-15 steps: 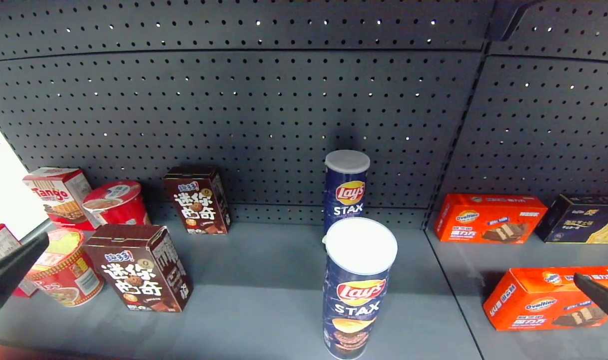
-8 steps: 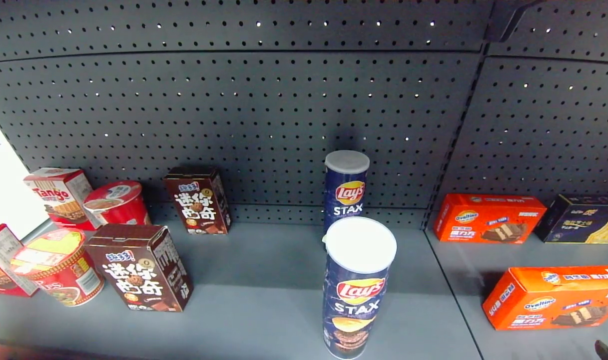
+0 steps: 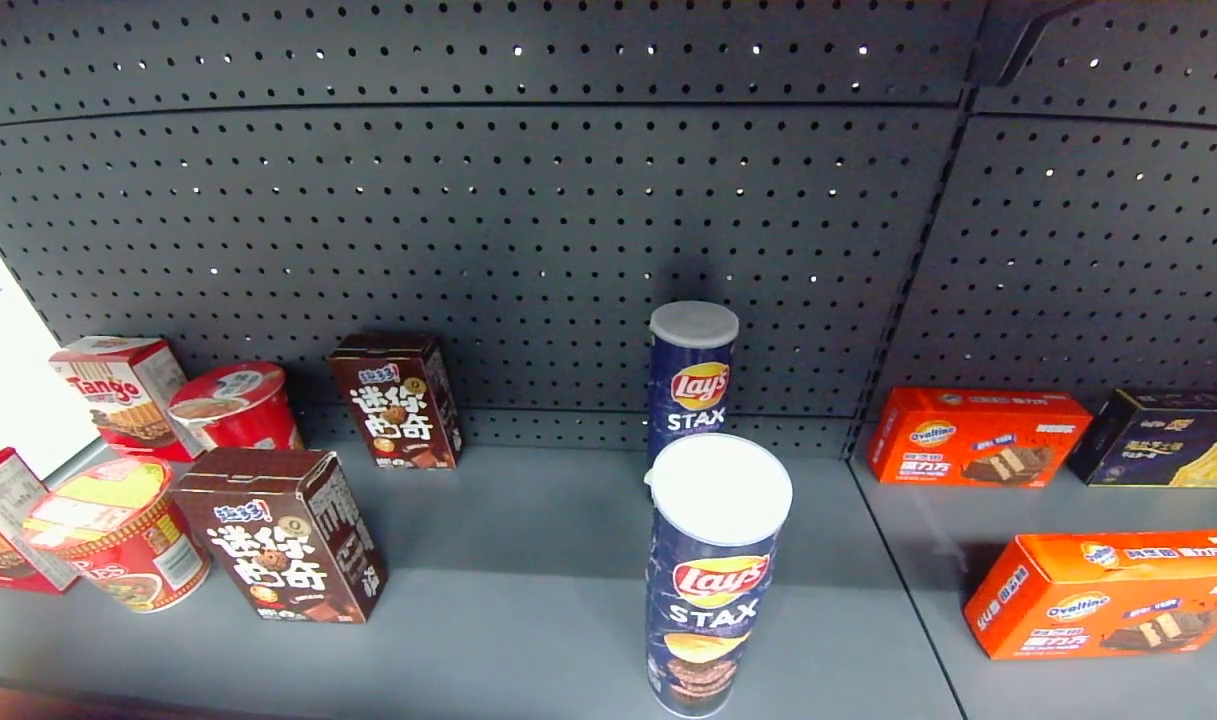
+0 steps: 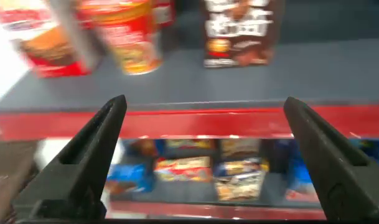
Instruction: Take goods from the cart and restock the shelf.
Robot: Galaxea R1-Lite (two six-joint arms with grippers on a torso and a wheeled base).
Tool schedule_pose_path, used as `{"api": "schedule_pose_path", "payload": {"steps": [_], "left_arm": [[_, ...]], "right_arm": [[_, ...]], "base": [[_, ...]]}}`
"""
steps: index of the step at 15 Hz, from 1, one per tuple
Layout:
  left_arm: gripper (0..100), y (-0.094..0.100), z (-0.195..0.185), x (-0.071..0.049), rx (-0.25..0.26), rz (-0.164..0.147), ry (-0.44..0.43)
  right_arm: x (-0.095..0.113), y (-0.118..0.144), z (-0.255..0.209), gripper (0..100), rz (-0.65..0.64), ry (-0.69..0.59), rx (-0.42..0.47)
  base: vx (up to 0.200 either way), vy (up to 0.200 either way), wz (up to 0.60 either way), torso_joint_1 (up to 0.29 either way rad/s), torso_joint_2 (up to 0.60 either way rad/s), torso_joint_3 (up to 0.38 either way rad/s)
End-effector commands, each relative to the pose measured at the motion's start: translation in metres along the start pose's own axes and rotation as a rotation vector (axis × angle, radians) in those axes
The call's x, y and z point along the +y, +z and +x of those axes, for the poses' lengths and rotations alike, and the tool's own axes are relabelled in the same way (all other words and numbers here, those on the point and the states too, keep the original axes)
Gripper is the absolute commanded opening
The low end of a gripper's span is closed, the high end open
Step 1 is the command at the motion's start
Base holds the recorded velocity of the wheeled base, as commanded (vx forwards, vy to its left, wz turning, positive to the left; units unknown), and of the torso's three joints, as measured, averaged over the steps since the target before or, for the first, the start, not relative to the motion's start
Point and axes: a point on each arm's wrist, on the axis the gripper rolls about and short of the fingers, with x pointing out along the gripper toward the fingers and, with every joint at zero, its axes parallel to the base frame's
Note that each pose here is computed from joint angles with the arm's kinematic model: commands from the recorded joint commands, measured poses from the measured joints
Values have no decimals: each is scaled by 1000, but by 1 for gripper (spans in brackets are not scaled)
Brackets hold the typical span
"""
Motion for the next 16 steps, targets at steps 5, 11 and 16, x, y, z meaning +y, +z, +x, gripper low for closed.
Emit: {"api": "schedule_pose_path", "payload": {"steps": [5,11,16], "left_arm": [[100,-14,7,-1,-19,-20,-23],[100,-21,9,0,-1,-54,43],[100,-21,9,0,-3,-52,43]], "right_arm": [[1,-2,-6,100,32,-24,-54],[1,-2,-6,100,34,-4,-55],[2,-2,-6,100,66,21,-52]], "base": [[0,0,0,0,0,0],[0,0,0,0,0,0],[0,0,0,0,0,0]]}}
